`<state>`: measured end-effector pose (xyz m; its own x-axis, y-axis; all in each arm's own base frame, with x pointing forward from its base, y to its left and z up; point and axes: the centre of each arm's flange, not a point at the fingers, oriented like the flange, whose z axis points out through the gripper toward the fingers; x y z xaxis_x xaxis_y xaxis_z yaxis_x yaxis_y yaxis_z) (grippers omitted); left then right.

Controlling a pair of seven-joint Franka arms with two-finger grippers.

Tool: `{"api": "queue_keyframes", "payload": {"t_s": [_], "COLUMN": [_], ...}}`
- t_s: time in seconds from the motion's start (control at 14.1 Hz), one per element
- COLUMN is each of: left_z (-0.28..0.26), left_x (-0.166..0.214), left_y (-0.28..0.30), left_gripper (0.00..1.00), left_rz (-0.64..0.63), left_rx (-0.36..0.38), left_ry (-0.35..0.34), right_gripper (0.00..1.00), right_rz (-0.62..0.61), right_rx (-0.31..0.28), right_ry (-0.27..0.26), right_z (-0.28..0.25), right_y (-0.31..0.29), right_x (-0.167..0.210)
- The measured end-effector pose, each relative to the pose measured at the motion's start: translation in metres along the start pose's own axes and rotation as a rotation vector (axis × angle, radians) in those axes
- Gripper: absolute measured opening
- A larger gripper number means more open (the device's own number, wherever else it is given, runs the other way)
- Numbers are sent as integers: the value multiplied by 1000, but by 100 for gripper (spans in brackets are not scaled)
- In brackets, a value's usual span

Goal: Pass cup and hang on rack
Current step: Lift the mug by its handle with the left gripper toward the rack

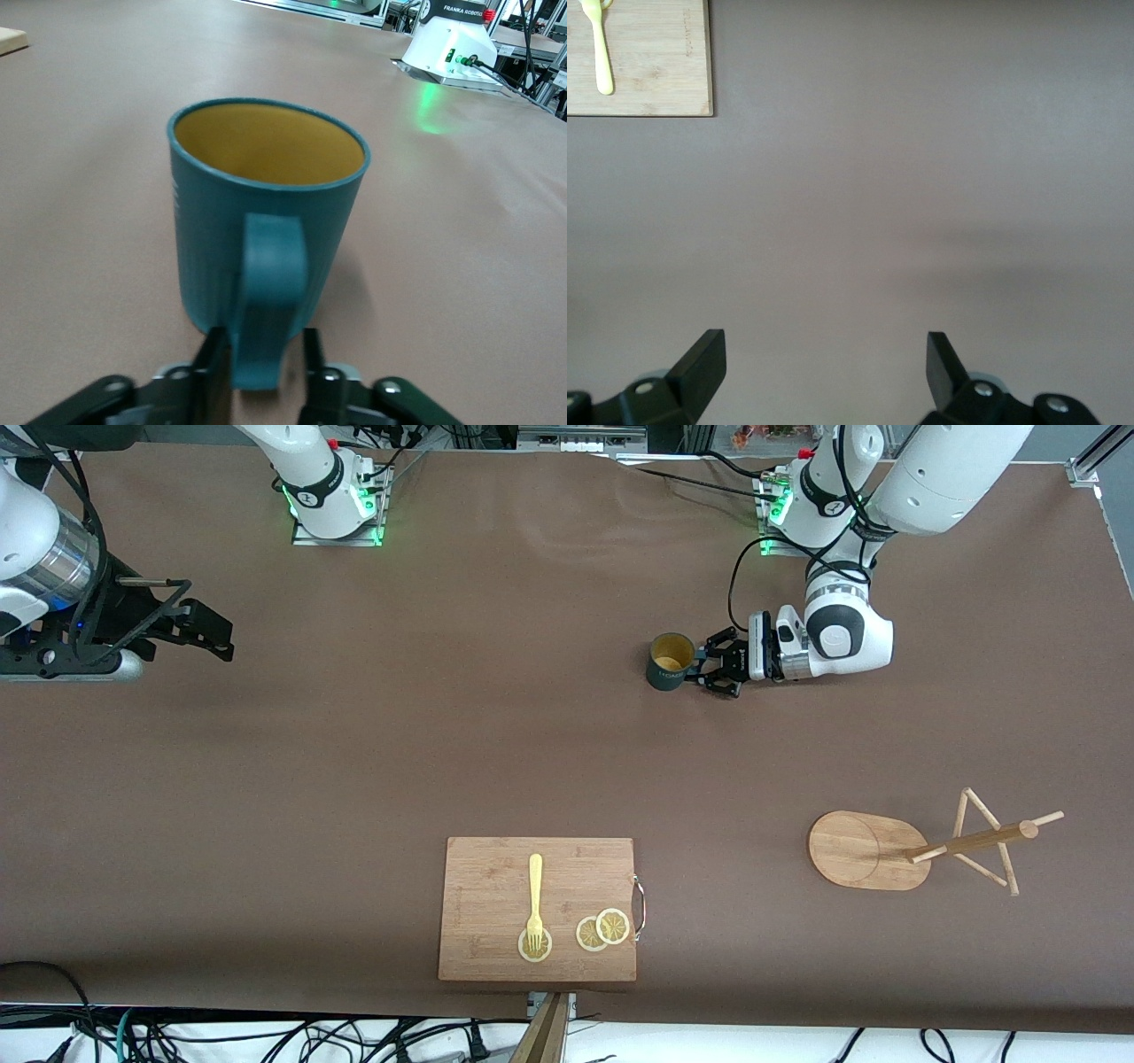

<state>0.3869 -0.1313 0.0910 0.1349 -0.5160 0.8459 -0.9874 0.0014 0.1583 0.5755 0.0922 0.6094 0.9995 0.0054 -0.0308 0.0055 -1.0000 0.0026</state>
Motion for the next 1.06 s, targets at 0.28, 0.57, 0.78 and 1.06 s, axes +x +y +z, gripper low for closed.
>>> {"api": "queue_keyframes", "payload": {"t_s": [0.28, 0.57, 0.78, 1.06], "left_z": [0, -7, -35, -109], "left_x": [0, 8, 38, 93], "left_y": [0, -7, -23, -47], "left_gripper": [21, 21, 21, 21], "left_rz": [-7, -182, -410, -701], "left_rx": [0, 10, 10, 17], "left_ry": [6, 52, 138, 108], "right_gripper": [100, 100, 100, 100], "right_rz": [0, 0, 0, 1], "right_rx": [0, 0, 0, 0], "right_ry": [0, 0, 0, 0], "right_z": [0, 0, 0, 0], "right_y": [0, 0, 0, 1], "right_x": [0, 0, 0, 0]}}
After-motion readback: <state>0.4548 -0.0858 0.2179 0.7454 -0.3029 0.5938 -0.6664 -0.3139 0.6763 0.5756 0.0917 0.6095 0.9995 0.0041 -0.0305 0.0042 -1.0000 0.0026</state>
